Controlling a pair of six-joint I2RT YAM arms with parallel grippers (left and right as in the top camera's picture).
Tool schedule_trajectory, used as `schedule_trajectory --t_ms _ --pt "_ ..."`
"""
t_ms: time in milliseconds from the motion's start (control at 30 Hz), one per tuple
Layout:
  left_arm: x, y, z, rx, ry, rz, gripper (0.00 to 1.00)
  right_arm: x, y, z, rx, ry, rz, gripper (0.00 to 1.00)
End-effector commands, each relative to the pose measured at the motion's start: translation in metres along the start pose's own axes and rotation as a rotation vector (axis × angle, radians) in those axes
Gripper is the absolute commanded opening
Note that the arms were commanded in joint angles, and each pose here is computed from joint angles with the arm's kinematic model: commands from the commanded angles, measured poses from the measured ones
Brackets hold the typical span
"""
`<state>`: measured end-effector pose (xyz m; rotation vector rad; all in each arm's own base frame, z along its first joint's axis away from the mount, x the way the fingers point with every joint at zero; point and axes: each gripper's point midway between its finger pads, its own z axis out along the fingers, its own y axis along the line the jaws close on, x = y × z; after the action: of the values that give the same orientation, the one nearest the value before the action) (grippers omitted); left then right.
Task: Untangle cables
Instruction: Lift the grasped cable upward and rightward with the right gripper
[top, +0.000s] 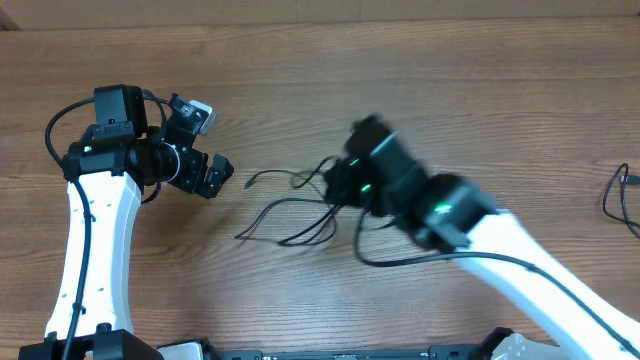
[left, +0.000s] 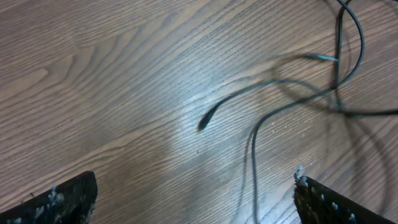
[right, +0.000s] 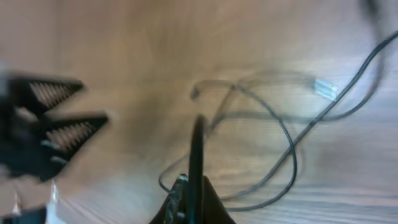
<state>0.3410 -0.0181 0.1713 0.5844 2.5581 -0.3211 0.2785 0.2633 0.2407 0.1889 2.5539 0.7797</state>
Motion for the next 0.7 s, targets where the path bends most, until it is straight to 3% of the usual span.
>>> schedule_trajectory --t_ms 0,333,667 --pt "-0.003 -0.001 -0.001 0.015 -0.013 0.003 0.99 -0.042 0.003 -0.046 0.001 -0.122 -0.039 0.04" --pt "-0.003 -0.001 -0.001 0.014 -0.013 0.003 1.00 -0.089 0.012 -0.143 -0.004 -0.241 -0.039 0.04" --pt "-0.004 -0.001 -0.001 0.015 -0.013 0.003 0.99 -0.101 0.035 -0.196 -0.078 -0.334 -0.096 0.04"
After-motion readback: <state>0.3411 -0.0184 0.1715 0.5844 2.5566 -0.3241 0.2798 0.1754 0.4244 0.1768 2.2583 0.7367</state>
